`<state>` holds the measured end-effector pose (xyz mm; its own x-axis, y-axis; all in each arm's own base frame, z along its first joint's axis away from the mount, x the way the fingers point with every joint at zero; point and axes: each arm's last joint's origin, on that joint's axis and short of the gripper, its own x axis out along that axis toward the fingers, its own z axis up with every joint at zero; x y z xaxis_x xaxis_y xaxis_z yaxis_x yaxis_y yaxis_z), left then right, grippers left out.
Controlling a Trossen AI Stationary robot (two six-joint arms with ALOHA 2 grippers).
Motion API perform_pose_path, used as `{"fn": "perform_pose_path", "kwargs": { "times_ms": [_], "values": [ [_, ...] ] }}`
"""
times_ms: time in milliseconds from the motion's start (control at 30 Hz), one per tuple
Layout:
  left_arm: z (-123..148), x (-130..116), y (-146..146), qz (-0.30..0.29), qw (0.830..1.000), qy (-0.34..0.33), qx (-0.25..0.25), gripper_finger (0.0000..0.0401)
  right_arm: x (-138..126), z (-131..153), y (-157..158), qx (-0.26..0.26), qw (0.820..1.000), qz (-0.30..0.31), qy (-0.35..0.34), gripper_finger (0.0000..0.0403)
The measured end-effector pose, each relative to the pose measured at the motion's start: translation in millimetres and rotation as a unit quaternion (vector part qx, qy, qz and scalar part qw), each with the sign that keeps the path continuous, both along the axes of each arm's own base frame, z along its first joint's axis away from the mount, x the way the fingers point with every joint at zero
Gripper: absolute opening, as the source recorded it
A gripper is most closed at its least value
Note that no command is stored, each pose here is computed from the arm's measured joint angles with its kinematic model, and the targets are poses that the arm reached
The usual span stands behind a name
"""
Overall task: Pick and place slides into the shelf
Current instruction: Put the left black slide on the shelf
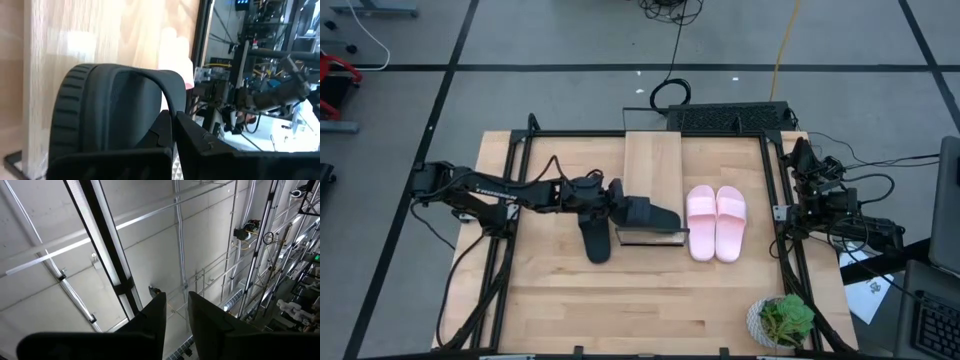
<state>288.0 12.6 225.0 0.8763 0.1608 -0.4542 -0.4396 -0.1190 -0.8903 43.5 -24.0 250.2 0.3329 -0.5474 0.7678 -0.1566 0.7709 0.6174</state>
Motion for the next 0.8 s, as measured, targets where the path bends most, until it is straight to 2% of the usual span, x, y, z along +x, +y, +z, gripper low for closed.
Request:
{"fn": "perform_pose_path", "kwargs": {
  "times_ms": [567, 800],
  "values": [
    [1.4, 0.8, 0.9, -0.010, 1.000, -0.006, 0.014, 0.0000, 0.0, -0.1, -0.1, -0.004, 1.000, -0.014, 0.009, 0.0073],
    [-4.0, -2.0, 0.8, -0.025, 0.999, 0.026, 0.012, 0.0000, -0.1, -0.1, -0.1, -0.004, 1.000, -0.014, 0.009, 0.0073]
  ]
}}
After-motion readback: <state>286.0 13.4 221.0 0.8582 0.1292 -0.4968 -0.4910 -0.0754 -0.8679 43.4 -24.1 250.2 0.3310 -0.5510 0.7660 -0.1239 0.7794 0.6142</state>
